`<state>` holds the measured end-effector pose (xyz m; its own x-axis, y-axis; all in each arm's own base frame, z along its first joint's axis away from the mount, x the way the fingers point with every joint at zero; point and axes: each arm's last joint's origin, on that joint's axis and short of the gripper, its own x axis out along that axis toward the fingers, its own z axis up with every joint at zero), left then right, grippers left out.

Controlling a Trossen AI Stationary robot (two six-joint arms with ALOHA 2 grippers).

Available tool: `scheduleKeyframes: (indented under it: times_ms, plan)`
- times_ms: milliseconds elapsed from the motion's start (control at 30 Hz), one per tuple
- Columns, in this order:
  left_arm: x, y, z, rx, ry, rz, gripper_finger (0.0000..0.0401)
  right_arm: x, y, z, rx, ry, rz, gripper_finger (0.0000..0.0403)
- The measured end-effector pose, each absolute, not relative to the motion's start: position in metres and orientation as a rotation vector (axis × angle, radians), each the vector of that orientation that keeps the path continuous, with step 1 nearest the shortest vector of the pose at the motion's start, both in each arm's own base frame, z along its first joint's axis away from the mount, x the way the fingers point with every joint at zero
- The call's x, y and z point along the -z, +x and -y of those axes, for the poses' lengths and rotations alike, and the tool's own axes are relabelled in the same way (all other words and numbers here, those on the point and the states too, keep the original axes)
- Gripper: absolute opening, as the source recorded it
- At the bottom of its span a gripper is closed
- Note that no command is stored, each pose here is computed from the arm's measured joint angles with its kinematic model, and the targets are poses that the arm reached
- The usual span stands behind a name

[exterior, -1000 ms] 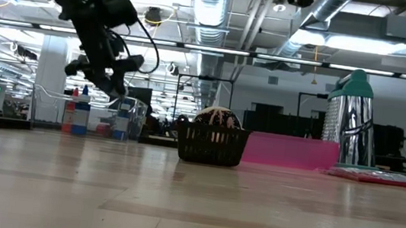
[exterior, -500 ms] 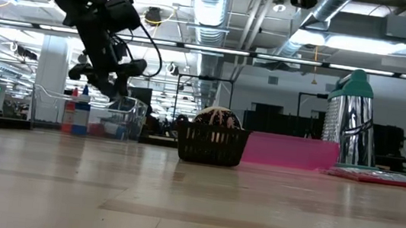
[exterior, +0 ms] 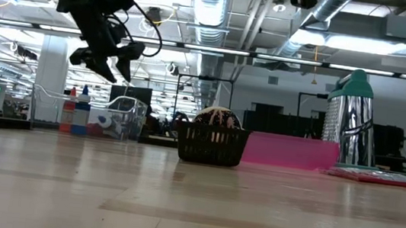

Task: Pick & Place Food Item
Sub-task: Put the orange popcorn bag into the red bin

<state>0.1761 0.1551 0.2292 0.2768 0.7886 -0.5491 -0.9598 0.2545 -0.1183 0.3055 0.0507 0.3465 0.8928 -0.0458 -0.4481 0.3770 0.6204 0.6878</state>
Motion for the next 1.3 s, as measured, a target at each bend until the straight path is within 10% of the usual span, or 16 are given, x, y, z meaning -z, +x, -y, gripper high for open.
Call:
scheduleKeyframes:
  times_ms: [800, 1300]
  plan:
    - [-0.29, 0.173, -0.073, -0.4, -0.517, -0.245, 0.0206, -0.276, 0.237, -0.064, 0.923, 0.816, -0.943, 0.0196]
    - [-0.31, 0.187, -0.001, -0.209, -0.369, -0.103, 0.0215, -0.168, 0.274, -0.055, 1.133, 0.469, -1.36, 0.0165]
